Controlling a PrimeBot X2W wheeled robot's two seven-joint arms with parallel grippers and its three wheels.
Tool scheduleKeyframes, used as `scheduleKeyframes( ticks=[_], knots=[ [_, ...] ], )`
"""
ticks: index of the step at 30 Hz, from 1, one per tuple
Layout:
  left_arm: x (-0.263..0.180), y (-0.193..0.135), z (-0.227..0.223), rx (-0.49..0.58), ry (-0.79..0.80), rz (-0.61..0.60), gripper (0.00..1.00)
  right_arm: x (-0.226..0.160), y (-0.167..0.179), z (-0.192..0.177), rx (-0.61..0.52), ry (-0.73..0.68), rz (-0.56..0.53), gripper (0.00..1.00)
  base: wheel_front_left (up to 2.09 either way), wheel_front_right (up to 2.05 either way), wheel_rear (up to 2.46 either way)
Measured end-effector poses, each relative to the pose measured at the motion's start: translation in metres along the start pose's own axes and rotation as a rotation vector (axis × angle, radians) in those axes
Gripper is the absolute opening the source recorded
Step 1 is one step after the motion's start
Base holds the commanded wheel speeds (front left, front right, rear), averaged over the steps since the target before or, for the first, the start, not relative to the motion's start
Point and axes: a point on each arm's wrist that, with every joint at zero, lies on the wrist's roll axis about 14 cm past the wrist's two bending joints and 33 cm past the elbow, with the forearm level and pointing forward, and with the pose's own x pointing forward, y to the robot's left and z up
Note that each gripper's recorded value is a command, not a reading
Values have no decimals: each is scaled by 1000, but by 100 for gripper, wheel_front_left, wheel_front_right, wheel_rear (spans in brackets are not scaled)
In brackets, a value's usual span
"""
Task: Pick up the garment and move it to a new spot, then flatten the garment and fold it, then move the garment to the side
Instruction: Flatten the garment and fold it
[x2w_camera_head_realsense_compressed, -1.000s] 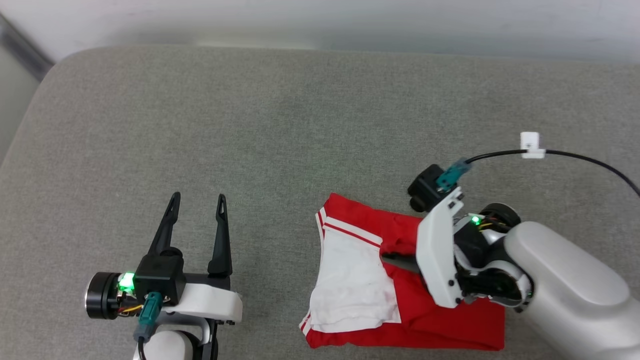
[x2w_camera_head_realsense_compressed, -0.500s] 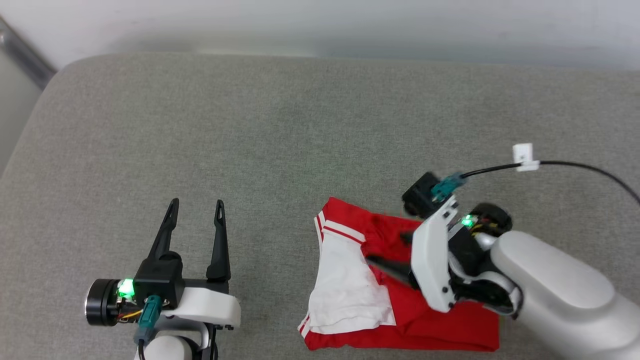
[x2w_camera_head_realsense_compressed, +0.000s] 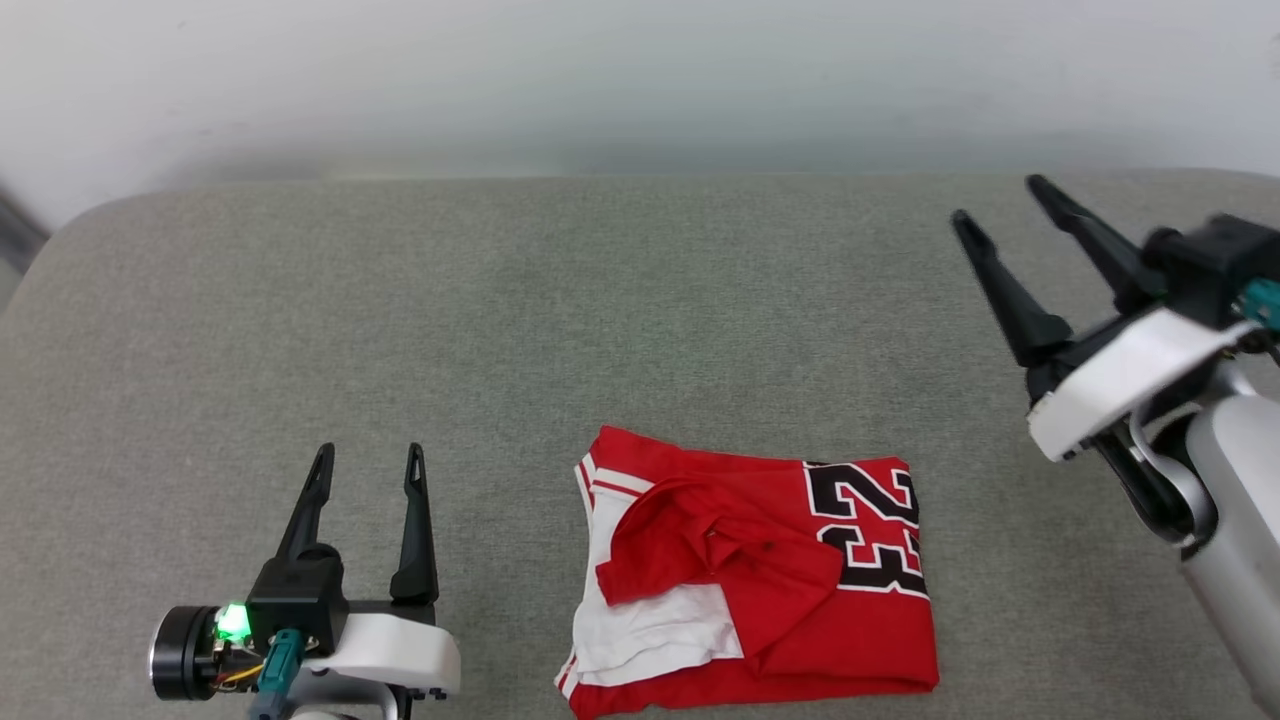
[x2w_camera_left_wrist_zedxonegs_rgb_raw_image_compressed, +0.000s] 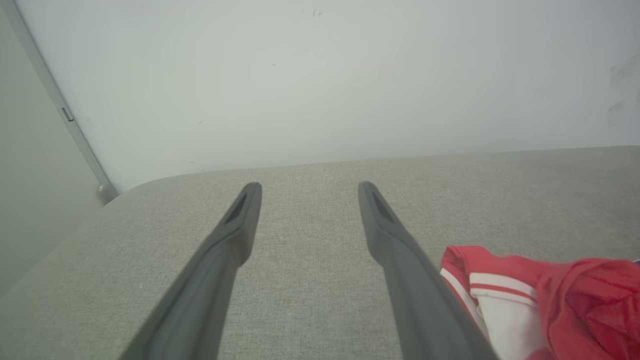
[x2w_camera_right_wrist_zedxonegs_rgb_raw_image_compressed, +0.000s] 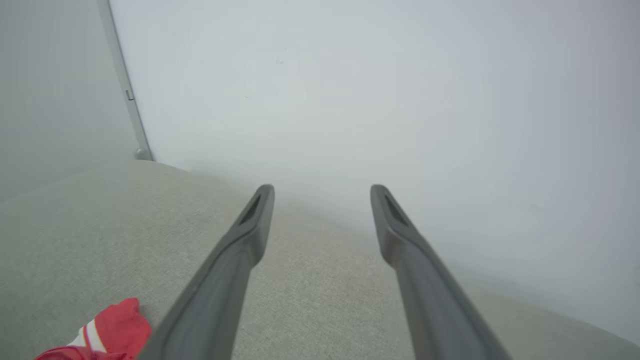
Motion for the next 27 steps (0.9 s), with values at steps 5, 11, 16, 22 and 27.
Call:
scheduleKeyframes(
  ticks=[5,11,16,22,27],
  knots=[
    [-2,-4,1,-4,-1,-11,100,-35,-31,9,-50,-107,-156,100,0,0,0],
    [-3,-6,1,-10,-3,-16,100,-76,-40,7,-23,-174,-314,100,0,0,0],
    [-5,-7,2,-17,-5,-15,100,-104,-32,4,14,-199,-395,100,0,0,0],
    [-7,-7,5,-19,-13,-15,100,-132,-18,-18,62,-148,-446,100,0,0,0],
    [-9,-7,5,-20,-12,-15,100,-142,-10,-32,92,-108,-459,100,0,0,0]
  ],
)
